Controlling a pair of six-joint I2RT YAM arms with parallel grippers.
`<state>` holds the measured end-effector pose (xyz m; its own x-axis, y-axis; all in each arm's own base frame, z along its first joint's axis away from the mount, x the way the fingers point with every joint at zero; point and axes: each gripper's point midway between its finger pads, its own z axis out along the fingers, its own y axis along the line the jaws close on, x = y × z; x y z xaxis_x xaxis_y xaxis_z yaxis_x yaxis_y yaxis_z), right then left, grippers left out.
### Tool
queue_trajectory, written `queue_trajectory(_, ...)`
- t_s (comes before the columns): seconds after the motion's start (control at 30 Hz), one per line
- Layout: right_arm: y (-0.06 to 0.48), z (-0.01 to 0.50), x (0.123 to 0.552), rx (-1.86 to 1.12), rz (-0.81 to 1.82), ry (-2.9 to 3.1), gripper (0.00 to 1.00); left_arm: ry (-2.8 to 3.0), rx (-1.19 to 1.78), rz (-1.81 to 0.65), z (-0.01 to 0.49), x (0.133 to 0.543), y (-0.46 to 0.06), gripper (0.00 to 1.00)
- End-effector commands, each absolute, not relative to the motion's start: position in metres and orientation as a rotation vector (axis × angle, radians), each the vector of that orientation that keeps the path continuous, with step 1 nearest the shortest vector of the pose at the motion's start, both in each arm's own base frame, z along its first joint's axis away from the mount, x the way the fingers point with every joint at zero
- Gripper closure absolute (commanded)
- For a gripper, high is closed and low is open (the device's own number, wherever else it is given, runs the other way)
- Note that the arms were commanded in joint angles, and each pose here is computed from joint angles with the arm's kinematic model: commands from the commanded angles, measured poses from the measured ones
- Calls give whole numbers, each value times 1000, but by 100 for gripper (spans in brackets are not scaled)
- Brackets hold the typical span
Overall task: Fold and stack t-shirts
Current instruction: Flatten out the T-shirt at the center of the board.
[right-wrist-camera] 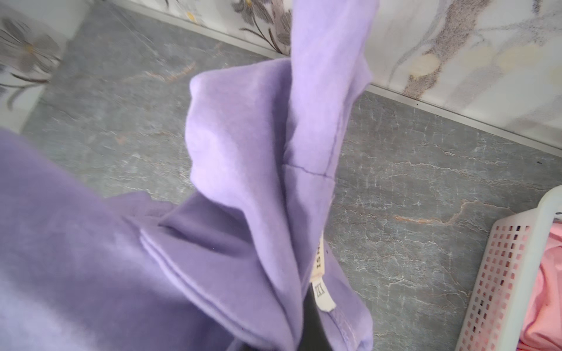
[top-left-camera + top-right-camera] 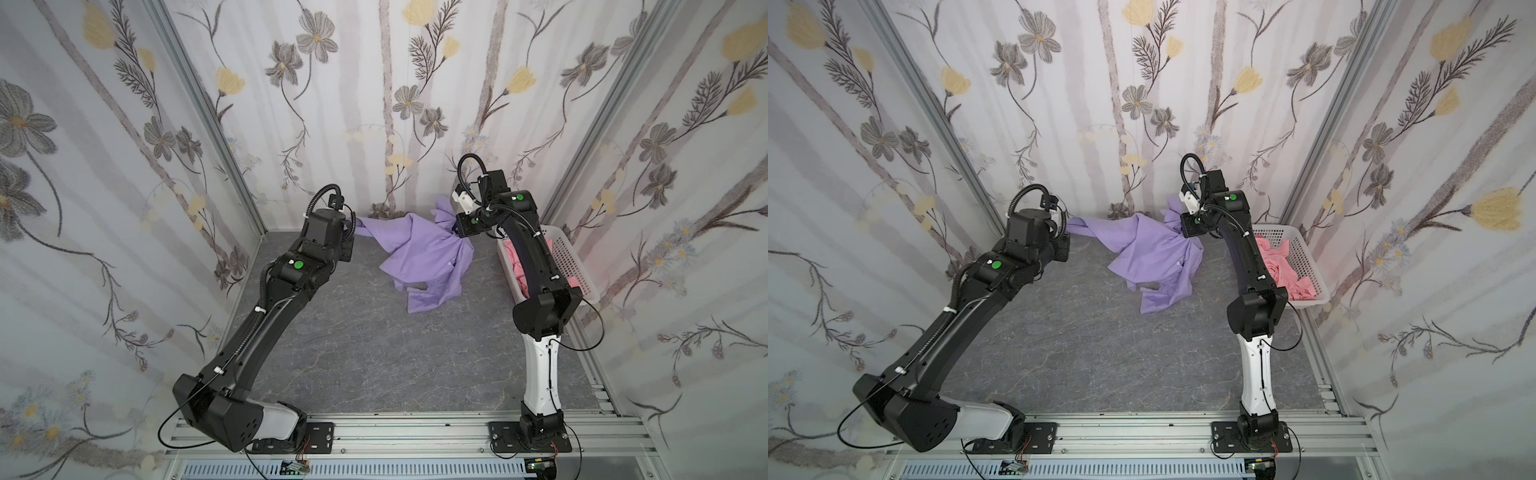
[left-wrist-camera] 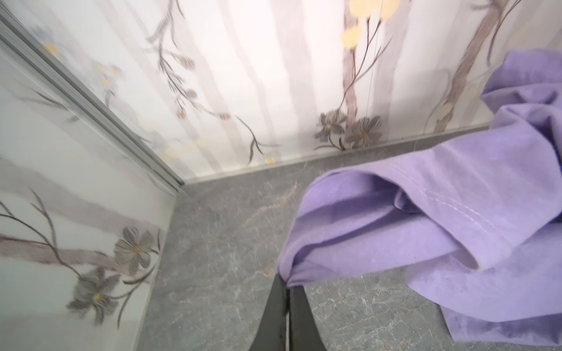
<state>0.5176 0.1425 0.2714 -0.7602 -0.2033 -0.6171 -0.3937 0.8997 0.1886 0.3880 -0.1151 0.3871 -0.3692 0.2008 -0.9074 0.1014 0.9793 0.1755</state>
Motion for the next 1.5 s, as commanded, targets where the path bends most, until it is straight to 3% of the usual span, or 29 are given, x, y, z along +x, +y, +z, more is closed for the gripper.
queue_trajectory(0.0, 121, 253, 523, -347, 366, 2513, 91, 1936, 228, 223, 405, 375, -93, 100)
queue_trajectory(0.07, 116, 237, 527, -320, 362, 2551, 86, 1930, 206, 174, 410, 370, -95, 100)
queue_trajectory(0.1, 114, 228, 529, -306, 355, 2573, 77, 1928, 199, 159, 411, 367, -95, 100)
queue_trajectory(0.17, 114, 212, 532, -292, 354, 2605, 42, 1923, 182, 131, 412, 362, -94, 100)
queue_trajectory(0.23, 113, 198, 534, -279, 352, 2638, 35, 1929, 184, 120, 411, 361, -95, 100)
queue_trajectory(0.43, 121, 192, 510, -315, 342, 2708, 33, 1918, 178, 193, 418, 348, -80, 100)
queue_trajectory(0.6, 150, 161, 446, -550, 218, 2826, 36, 1937, 188, 259, 406, 350, -74, 100)
queue_trajectory(0.8, 168, 144, 410, -507, 373, 2814, 34, 1916, 192, 246, 414, 354, -77, 100)
queue_trajectory(1.0, 186, 107, 417, -572, 339, 2854, 37, 1940, 212, 222, 407, 357, -84, 100)
queue_trajectory(1.27, 248, 101, 452, -596, 488, 2796, 37, 1971, 211, 196, 396, 357, -87, 100)
queue_trajectory(1.47, 289, 93, 444, -671, 553, 2791, 37, 1989, 201, 190, 387, 357, -87, 100)
